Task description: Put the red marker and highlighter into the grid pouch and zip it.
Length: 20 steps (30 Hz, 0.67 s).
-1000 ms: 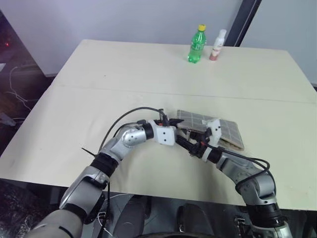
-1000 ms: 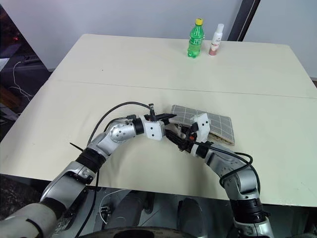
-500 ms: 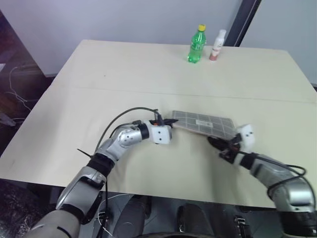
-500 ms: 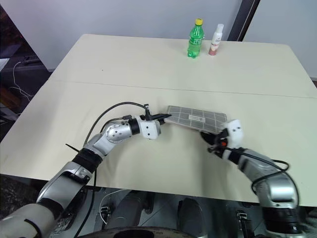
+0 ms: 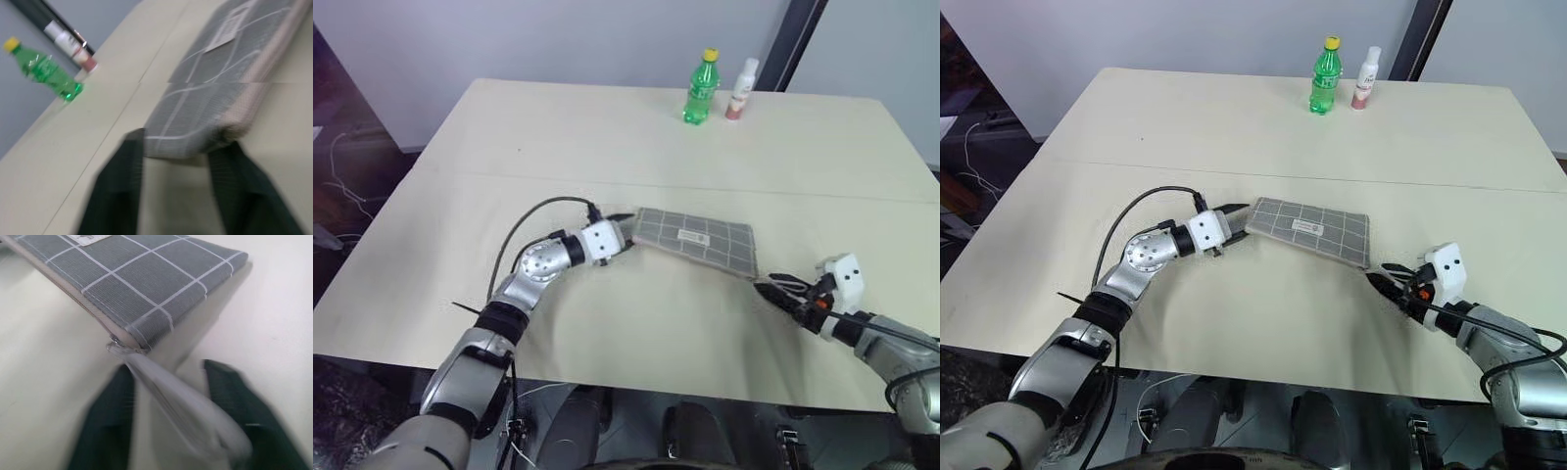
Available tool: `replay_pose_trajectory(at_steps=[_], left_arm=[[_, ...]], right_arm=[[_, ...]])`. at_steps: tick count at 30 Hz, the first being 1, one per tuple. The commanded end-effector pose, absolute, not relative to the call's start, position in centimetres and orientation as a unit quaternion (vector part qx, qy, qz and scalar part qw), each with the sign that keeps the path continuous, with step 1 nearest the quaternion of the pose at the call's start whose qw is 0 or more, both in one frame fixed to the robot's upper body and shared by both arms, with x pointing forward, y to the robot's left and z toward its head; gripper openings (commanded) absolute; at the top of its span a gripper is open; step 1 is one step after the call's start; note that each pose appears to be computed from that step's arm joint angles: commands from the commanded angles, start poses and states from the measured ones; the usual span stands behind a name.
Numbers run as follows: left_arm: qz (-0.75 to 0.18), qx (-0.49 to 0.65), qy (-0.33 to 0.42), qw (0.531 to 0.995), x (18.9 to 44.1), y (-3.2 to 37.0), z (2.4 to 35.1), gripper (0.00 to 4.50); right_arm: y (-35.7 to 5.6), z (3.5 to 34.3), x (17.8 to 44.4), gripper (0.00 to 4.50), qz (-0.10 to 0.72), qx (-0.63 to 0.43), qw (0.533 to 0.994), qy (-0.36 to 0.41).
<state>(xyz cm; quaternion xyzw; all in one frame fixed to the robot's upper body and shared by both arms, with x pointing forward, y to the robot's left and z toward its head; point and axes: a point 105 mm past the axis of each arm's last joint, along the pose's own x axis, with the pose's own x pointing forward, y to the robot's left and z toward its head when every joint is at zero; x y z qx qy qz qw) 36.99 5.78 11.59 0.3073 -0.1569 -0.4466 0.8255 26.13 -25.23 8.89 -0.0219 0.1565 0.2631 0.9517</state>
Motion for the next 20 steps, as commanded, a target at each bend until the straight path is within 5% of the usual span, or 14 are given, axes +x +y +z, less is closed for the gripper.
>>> replay_pose_trajectory(at_steps=[1,3,10,20], left_arm=[[-0.432,0.284,-0.172,0.838,36.8,7.7,13.4,3.86],[-0.44,0.253,-0.16,0.847,36.2,8.7,13.6,3.91],[-0.407,0.16,-0.107,0.893,34.3,13.8,14.0,3.91],[-0.348,0.146,-0.066,0.924,35.3,19.1,14.1,3.91]], right_arm=[[-24.6,11.2,24.3,3.83,0.32,-0.077,0.933,0.145],[-23.8,11.5,23.1,4.43,0.354,-0.098,0.917,0.154],[-22.5,13.9,21.7,4.43,0.387,-0.113,0.907,0.121],[-23.0,12.9,22.6,4.43,0.367,-0.138,0.912,0.12]])
